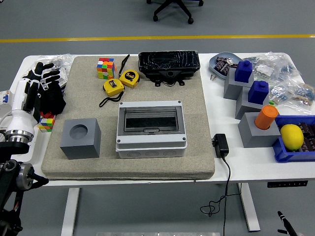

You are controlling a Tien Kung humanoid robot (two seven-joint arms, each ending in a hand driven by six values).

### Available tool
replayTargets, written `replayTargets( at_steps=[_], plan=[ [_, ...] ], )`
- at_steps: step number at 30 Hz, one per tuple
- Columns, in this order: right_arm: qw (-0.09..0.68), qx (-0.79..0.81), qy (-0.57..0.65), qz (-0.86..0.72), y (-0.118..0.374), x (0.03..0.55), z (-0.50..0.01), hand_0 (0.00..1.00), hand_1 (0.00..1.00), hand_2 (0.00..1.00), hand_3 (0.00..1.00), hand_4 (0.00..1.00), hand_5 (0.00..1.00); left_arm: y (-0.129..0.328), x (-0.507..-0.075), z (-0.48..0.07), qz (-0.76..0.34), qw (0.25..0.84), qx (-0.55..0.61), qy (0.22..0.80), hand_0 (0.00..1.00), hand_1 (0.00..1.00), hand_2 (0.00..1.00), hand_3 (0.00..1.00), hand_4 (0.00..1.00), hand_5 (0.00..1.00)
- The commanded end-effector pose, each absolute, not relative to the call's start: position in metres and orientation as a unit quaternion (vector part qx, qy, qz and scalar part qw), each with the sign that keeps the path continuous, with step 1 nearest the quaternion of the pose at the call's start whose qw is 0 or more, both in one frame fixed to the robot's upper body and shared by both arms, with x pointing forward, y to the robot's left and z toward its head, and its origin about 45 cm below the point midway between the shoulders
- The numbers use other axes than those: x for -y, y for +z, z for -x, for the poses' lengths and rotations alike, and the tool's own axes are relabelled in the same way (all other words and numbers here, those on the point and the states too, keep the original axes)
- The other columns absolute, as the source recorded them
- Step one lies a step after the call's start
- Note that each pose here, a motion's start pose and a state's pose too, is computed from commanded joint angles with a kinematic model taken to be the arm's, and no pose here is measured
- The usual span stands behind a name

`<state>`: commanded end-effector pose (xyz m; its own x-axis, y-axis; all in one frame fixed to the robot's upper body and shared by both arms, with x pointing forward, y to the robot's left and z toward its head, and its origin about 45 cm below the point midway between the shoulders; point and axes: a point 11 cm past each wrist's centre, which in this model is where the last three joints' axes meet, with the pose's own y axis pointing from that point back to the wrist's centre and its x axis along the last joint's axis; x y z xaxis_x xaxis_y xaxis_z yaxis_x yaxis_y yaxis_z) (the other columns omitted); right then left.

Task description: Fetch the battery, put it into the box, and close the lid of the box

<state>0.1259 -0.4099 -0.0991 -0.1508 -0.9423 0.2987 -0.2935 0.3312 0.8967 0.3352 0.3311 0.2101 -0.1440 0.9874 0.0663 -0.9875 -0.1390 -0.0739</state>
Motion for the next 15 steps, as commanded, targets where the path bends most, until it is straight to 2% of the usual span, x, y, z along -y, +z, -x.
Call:
replayTargets(
  at_steps=[3, 4, 10, 11, 15],
  plan=[
    [0.462, 0.672, -0.352, -0.460, -0.099, 0.410, -0.126, 0.952, 0.791, 0.734, 0.777, 0.998, 0.998, 0.205, -0.341, -0.335, 0.018, 0.629, 0.047, 0.776, 0.644, 0.669, 0.644, 0.662, 0.998, 0.886],
    [0.462, 0.671, -0.352, -0.460, -0.099, 0.409, -0.126, 0.947, 0.792, 0.732, 0.777, 0.998, 0.998, 0.205, -0.344, -0.335, 0.025, 0.620, 0.047, 0.782, 0.487, 0.593, 0.585, 0.615, 0.998, 0.871],
    [0.463, 0.671, -0.351, -0.461, -0.099, 0.410, -0.125, 0.947, 0.792, 0.732, 0.777, 0.998, 0.998, 0.203, -0.349, -0.333, 0.029, 0.614, 0.048, 0.788, 0.487, 0.593, 0.585, 0.615, 0.998, 0.871],
    [0.463, 0.670, -0.351, -0.461, -0.099, 0.410, -0.125, 0.953, 0.794, 0.731, 0.777, 0.998, 0.998, 0.203, -0.348, -0.333, 0.028, 0.615, 0.048, 0.786, 0.382, 0.463, 0.506, 0.544, 0.996, 0.846],
    [0.465, 0.669, -0.351, -0.461, -0.099, 0.410, -0.124, 0.953, 0.794, 0.731, 0.777, 0.998, 0.998, 0.203, -0.344, -0.333, 0.027, 0.623, 0.049, 0.781, 0.382, 0.463, 0.506, 0.544, 0.996, 0.846]
  ],
)
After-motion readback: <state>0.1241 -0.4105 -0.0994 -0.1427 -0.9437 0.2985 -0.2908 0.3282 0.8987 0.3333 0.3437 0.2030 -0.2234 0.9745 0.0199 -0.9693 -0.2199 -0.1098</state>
